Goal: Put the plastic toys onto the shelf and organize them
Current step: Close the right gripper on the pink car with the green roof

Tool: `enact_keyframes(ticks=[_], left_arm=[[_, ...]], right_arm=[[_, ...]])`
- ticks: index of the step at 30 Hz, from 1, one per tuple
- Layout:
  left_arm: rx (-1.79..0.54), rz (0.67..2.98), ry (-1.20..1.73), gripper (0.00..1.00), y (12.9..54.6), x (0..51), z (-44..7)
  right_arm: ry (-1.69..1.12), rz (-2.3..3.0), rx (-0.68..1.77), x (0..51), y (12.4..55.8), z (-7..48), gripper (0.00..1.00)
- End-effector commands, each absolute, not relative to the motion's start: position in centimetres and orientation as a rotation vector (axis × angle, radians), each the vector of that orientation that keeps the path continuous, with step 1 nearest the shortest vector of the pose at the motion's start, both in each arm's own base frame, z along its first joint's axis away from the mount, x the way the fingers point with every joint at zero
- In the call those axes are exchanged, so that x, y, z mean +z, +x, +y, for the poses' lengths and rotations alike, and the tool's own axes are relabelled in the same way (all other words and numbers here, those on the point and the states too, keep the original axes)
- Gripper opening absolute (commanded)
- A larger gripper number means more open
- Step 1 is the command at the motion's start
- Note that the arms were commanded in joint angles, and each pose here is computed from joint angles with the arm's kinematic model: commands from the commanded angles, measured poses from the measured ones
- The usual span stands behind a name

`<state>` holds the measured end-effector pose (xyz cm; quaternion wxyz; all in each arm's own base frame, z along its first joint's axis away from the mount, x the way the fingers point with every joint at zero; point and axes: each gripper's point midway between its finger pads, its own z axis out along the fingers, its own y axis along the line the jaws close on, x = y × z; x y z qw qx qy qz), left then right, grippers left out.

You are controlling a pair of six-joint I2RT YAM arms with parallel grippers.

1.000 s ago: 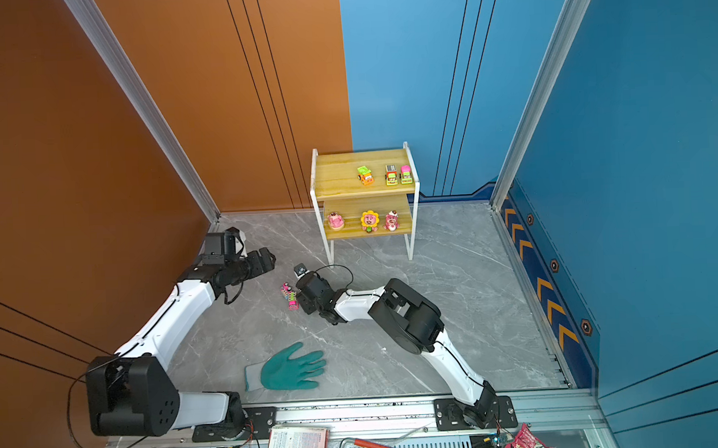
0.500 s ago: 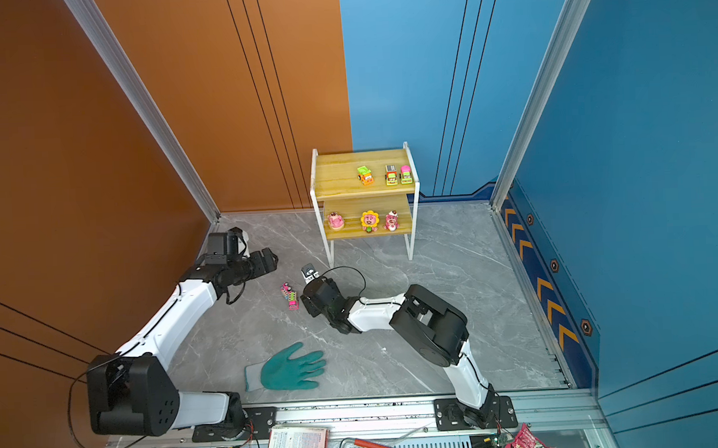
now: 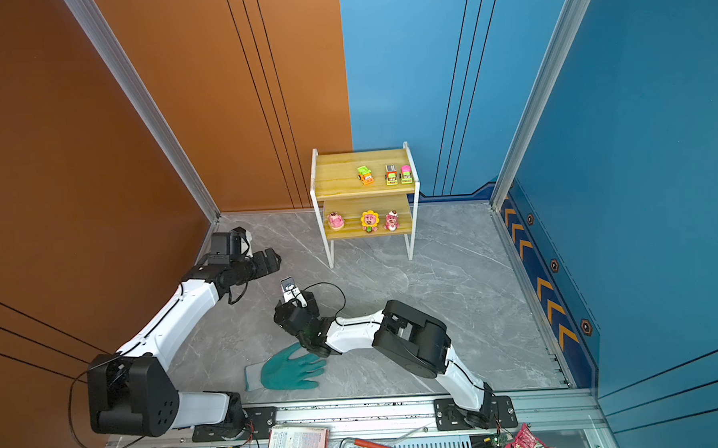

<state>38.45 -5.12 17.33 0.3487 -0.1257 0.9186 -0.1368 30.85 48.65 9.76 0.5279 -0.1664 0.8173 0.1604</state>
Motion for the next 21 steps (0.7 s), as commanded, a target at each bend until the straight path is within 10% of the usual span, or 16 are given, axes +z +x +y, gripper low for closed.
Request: enact_keyframes(ticks=[1,21], left_arm=[[-0.33,2.372,-0.303,0.95,38.4,18.2,-5.1],[-0.33,2.378,-0.301,0.95,38.6,18.0,-5.1]], right_arm=[[-0.352,1.986,0.315,8.2,31.6,48.1,0.69],[-0.345,2.068,0.325,3.7,33.7,49.2,0.58]])
